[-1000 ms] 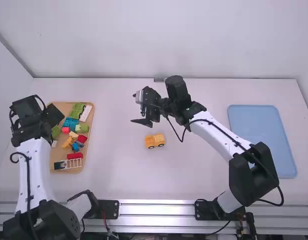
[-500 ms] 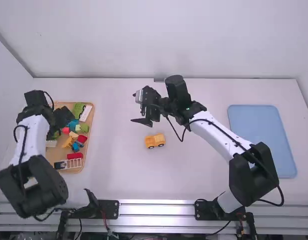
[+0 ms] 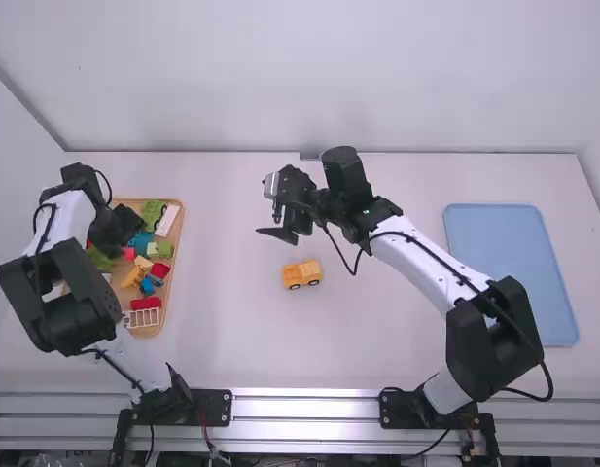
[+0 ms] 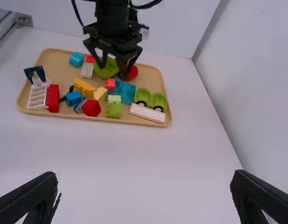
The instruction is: Assemble lego blocks to make yellow taxi
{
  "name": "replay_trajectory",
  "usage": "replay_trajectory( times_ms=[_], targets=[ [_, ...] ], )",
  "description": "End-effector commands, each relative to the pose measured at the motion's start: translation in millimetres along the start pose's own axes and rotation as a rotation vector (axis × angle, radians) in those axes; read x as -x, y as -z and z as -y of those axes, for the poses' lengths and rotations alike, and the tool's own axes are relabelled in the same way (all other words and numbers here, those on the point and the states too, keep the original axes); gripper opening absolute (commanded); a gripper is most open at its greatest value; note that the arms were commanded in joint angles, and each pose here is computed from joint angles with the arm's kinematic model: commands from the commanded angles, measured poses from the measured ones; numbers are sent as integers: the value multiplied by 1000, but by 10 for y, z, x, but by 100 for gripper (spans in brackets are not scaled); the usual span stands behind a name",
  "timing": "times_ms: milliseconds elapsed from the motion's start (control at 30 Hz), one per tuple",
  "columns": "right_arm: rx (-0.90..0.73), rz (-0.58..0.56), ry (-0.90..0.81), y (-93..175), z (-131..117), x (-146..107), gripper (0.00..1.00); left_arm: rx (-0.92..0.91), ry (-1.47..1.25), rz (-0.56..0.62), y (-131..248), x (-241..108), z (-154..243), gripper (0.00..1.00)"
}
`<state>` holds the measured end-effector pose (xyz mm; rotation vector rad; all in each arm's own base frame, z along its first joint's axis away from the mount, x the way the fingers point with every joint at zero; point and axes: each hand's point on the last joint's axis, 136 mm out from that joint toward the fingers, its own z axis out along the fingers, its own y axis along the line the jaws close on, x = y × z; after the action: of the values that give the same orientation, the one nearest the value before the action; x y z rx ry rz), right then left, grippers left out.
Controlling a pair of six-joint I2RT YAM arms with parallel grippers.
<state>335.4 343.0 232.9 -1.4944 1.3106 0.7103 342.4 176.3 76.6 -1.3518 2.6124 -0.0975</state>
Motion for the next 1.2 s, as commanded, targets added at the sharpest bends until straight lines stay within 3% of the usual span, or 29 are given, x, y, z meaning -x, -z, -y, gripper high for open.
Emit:
replay_trajectory(
  times_ms=[0, 167, 367, 800, 1000, 1167],
  targets=[
    [-27, 7, 12, 36, 100, 86, 99, 106, 105, 1, -125, -60, -203, 65],
    [-44, -7, 12, 35, 128, 64, 99, 100, 105, -5, -290, -144, -242, 64],
    [-45, -7, 12, 37, 131, 62, 99, 88, 103, 14, -444, -175, -268, 51],
    [-62, -23, 9, 41, 160, 31, 99, 53, 85, 85, -630, -116, -269, 48],
    [-57, -30, 2, 40, 146, 12, 99, 67, 97, 53, -653, -211, -307, 43],
    [-56, -32, -1, 40, 142, 7, 99, 54, 105, 16, -678, -309, -293, 48]
  ],
)
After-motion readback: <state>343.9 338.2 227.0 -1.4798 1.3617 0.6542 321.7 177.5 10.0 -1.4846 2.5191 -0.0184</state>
